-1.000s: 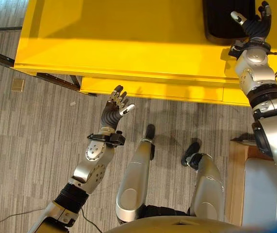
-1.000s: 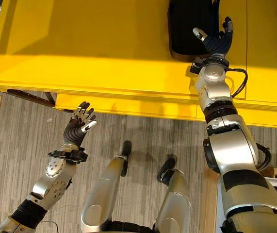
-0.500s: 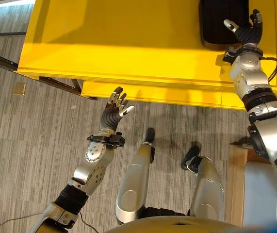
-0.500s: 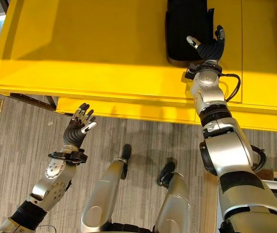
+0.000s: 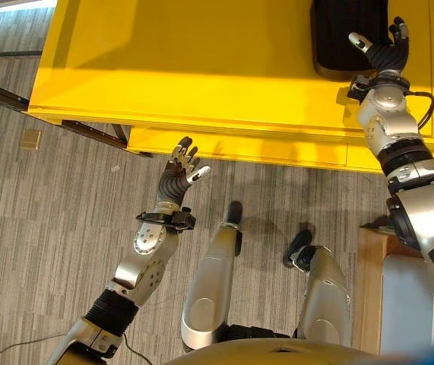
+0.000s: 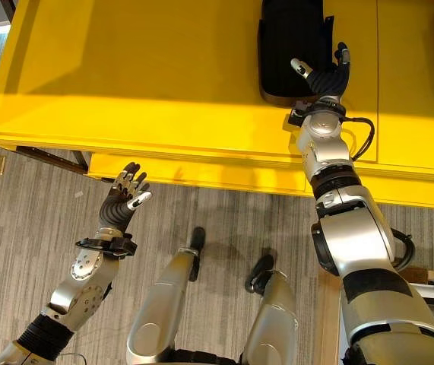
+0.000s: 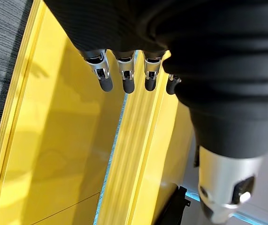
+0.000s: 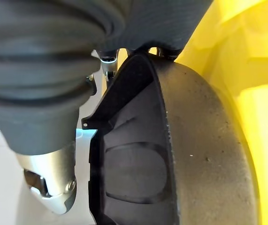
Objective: Move parts from the plastic box to the shelf.
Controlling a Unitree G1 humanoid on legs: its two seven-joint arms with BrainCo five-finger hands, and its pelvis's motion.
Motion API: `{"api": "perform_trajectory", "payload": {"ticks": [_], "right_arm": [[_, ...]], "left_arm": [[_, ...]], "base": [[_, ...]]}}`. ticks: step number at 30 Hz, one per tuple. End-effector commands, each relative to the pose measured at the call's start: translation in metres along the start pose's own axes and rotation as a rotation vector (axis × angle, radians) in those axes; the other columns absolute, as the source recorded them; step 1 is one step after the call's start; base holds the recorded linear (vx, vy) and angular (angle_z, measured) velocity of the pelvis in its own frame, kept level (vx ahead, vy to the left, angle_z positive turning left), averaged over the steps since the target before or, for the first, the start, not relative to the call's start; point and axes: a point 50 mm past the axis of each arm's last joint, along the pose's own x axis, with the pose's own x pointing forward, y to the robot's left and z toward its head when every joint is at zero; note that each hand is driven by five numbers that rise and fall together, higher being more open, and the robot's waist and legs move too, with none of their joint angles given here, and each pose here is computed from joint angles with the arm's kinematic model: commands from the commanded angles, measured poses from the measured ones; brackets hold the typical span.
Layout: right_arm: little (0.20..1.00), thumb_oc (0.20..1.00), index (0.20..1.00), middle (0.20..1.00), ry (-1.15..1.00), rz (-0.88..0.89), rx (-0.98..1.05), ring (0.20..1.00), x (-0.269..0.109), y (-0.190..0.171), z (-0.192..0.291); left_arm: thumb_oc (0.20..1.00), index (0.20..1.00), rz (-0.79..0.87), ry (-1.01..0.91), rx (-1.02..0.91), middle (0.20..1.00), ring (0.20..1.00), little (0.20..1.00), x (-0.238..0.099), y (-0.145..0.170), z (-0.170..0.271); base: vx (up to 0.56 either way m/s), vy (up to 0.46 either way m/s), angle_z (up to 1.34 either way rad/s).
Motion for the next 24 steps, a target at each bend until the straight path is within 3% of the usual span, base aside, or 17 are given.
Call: {"api": "perform_trajectory", "payload": {"ticks": [1, 12, 14, 24], "right_arm": [[1.000, 1.000, 1.000, 1.000, 0.058, 0.042, 0.017, 1.000, -0.006, 0.009, -0.015], [1.000, 1.000, 1.000, 1.000, -0.017, 0.002, 0.027, 1.000, -0.001, -0.003, 0.002], [1.000, 1.000, 1.000, 1.000, -0.158, 0.002, 0.053, 1.000, 0.000, -0.009, 0.033], [1.000, 1.000, 1.000, 1.000, -0.351, 0.063, 0.070, 1.000, -0.017, -0.005, 0.062]], "left_arm": [[1.000, 1.000, -0.008, -0.084, 0.002, 1.000, 1.000, 1.000, -0.001, 0.001, 0.014], [1.000, 1.000, 0.001, -0.087, 0.003, 1.000, 1.000, 1.000, -0.002, 0.002, 0.015], [1.000, 1.000, 0.009, -0.090, 0.003, 1.000, 1.000, 1.000, -0.003, 0.004, 0.016], [1.000, 1.000, 0.026, -0.094, 0.014, 1.000, 1.000, 1.000, -0.005, 0.009, 0.017]], "base": [[0.00, 0.000, 0.00], [0.00, 0.000, 0.00], [0.00, 0.000, 0.00], [0.00, -0.001, -0.01]]}}
